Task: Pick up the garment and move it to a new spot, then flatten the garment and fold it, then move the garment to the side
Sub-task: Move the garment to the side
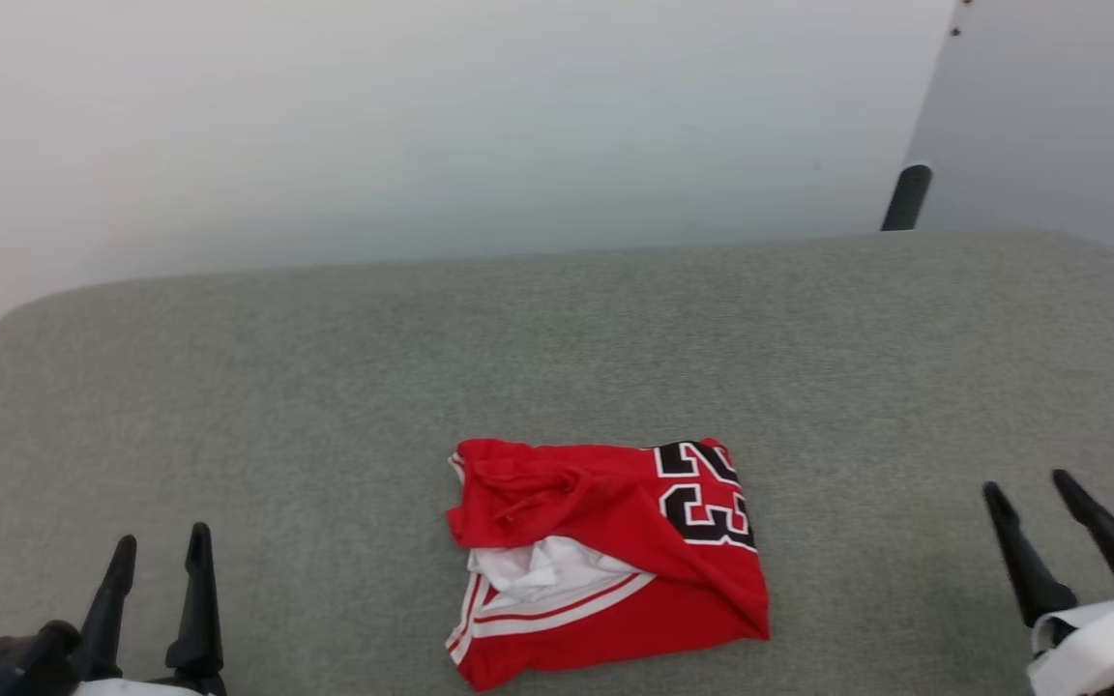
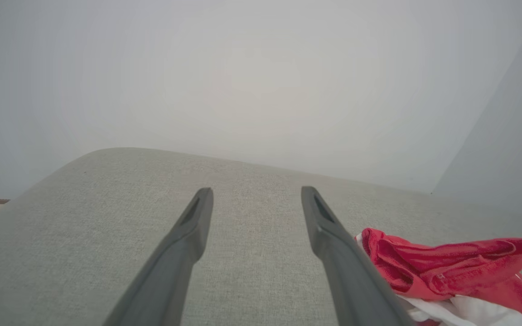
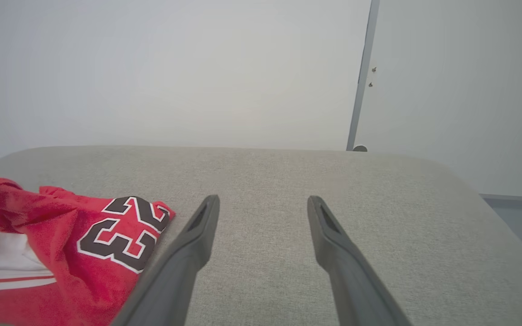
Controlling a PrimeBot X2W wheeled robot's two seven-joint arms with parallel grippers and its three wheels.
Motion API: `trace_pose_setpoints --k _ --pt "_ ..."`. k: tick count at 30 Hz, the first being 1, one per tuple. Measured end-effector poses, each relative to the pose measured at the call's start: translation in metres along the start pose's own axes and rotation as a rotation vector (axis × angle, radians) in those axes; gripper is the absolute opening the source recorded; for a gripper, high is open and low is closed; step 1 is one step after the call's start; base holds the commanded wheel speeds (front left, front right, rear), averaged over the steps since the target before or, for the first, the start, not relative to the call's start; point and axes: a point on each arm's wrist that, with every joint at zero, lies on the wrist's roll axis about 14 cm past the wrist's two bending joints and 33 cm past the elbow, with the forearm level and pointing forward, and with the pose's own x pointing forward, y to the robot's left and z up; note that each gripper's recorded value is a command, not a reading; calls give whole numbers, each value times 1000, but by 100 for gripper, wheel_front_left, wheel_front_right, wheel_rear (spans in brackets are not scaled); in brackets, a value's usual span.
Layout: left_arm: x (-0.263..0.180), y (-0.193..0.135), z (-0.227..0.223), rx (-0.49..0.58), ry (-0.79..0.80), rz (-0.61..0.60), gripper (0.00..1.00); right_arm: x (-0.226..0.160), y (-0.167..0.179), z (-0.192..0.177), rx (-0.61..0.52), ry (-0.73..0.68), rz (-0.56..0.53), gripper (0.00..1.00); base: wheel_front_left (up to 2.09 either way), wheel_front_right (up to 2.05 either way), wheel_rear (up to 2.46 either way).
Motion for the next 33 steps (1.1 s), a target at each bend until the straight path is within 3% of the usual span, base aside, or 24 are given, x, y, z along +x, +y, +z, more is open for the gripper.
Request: trace_pose_setpoints --k 14,24,33 --pt "-19 40 14 36 -28 116 100 62 82 -22 7 120 256 100 0 0 0" --pt "-37 59 11 35 -14 194 100 76 121 -82 25 466 383 100 0 0 0" --pt "-24 57 -2 18 17 204 100 84 124 -121 -16 723 423 100 0 0 0"
